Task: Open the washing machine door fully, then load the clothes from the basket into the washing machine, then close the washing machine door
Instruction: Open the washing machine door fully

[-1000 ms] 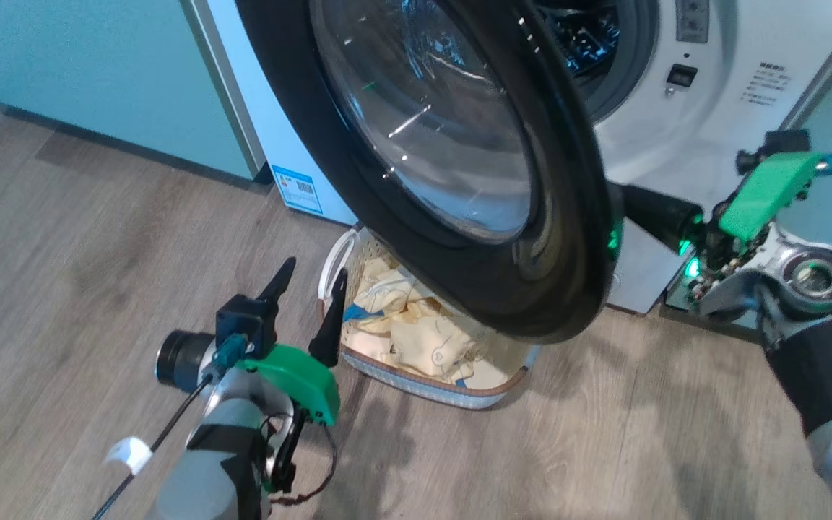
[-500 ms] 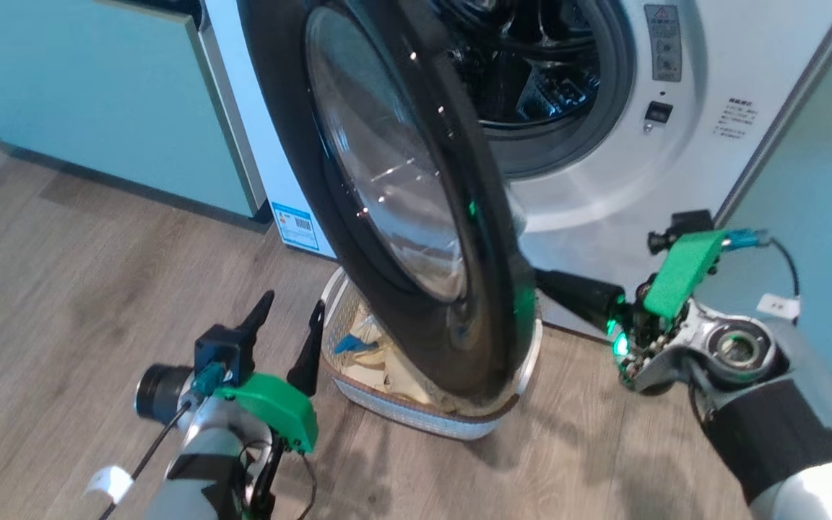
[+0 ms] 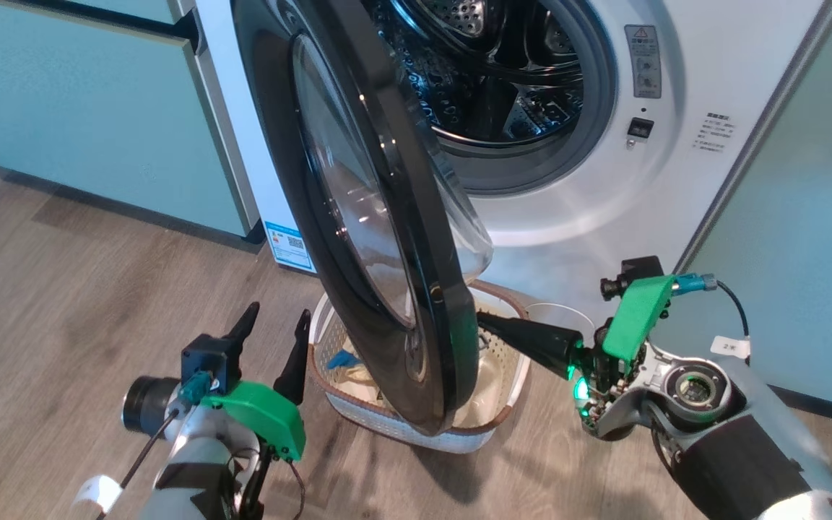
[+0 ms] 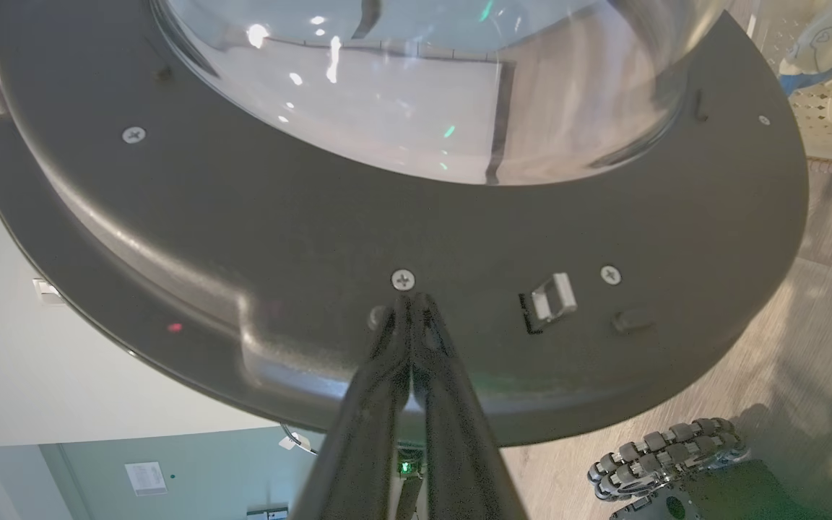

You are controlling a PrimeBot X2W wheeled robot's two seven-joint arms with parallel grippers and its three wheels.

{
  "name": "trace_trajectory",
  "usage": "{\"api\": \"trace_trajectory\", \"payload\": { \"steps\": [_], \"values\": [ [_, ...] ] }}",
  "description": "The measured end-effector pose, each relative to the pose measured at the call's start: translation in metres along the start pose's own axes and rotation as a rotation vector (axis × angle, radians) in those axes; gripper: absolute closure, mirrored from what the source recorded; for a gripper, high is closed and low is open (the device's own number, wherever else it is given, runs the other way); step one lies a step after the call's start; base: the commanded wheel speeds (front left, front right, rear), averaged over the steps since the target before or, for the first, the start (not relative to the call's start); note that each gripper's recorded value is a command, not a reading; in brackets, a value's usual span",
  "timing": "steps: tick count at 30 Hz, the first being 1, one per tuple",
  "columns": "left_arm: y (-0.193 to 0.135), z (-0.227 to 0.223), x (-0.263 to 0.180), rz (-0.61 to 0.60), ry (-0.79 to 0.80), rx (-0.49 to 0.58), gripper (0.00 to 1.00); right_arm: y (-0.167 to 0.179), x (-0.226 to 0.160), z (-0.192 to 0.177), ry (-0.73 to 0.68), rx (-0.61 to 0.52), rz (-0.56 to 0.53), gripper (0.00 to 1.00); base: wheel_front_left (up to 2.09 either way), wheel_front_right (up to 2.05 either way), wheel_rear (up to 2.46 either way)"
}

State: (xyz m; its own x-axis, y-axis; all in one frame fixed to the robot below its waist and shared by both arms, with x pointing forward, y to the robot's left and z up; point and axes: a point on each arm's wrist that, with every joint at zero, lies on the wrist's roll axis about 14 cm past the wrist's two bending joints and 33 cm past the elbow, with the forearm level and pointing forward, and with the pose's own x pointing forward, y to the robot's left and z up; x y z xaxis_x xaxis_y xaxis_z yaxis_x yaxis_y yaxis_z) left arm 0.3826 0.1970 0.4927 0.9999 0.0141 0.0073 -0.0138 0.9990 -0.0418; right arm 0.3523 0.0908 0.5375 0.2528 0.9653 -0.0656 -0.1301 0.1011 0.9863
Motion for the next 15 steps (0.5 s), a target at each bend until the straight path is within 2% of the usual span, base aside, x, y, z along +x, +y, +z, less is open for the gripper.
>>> {"api": "trace_trajectory", "payload": {
  "steps": [14,15],
  "values": [
    [0.0,-0.004,-0.004,-0.007,0.009,0.0,0.0,0.005,-0.004,0.013,-0.086,0.006,0.017,1.0,0.0,0.0,0.0],
    [0.0,-0.003,-0.003,-0.006,0.008,0.0,0.0,0.006,-0.006,0.016,-0.103,0.007,0.02,0.88,0.0,0.0,0.0]
  ]
}}
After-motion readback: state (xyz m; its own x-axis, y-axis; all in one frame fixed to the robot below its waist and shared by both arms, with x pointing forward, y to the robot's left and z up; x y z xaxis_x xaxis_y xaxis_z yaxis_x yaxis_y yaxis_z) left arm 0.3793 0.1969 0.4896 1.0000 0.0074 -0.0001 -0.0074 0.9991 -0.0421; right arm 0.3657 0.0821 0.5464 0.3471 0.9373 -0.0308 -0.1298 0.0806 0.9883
